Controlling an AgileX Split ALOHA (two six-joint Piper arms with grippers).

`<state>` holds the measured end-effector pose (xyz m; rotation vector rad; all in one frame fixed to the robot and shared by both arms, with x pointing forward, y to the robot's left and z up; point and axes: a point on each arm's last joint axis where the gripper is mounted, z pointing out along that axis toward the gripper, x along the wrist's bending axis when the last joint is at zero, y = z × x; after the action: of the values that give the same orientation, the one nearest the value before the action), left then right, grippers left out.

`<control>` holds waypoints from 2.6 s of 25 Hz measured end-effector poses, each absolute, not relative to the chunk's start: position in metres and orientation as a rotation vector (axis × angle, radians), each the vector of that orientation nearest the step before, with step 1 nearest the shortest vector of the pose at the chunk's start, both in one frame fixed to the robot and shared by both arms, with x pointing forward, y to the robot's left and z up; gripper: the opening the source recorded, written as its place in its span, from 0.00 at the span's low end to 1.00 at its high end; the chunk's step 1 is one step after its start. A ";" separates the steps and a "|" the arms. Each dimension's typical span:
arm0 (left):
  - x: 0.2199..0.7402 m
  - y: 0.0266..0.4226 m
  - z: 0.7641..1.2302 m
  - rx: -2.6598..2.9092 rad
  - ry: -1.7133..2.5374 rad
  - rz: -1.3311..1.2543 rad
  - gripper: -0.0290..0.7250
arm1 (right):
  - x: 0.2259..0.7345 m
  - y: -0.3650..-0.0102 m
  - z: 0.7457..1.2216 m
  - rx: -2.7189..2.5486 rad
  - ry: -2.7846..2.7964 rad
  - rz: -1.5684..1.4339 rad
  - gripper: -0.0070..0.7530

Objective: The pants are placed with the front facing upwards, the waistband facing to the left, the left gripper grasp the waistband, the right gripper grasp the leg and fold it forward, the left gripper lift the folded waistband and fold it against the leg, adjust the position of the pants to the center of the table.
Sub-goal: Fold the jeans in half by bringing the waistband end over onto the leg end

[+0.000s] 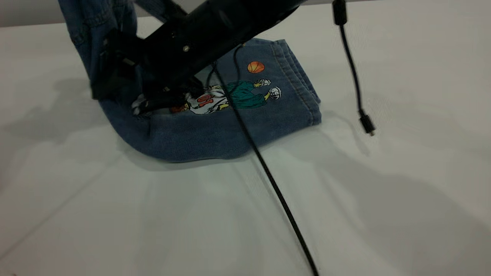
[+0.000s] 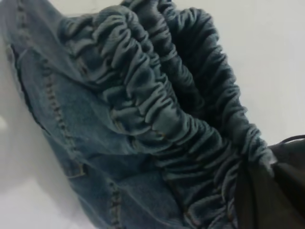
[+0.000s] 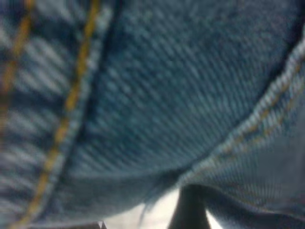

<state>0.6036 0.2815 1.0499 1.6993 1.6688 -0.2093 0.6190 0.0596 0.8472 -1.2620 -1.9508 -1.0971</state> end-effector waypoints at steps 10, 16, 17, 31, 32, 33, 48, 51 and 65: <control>0.604 0.282 1.049 1.700 1.672 -0.213 0.13 | 0.661 -0.011 0.846 -1.319 -1.937 -1.050 0.63; 0.603 0.275 1.050 1.710 1.656 -0.232 0.13 | 0.673 -0.038 0.835 -1.360 -2.056 -0.991 0.63; 0.603 0.272 1.049 1.717 1.651 -0.234 0.13 | 0.672 -0.038 0.835 -1.347 -2.061 -0.981 0.63; 0.600 0.231 1.050 1.799 1.559 -0.251 0.13 | 0.669 -0.028 0.832 -1.362 -2.074 -0.992 0.63; 0.599 0.228 1.050 1.805 1.550 -0.250 0.13 | 0.669 -0.028 0.829 -1.363 -2.073 -0.985 0.63; 0.599 0.223 1.050 1.814 1.540 -0.253 0.13 | 0.668 -0.028 0.826 -1.365 -2.071 -0.979 0.63; 0.596 0.207 1.048 1.853 1.502 -0.274 0.13 | 0.705 -0.111 0.874 -1.443 -1.957 -1.079 0.63; 0.597 0.193 1.041 1.884 1.471 -0.278 0.13 | 0.716 -0.141 0.889 -1.486 -1.914 -1.138 0.63; 0.604 0.101 0.953 1.973 1.462 -0.347 0.13 | 0.728 -0.263 0.983 -1.556 -1.753 -1.479 0.63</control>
<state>0.6044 0.1013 0.9533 1.9726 1.4619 -0.3470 0.7282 -0.2632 0.9833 -1.5563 -1.7534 -1.4794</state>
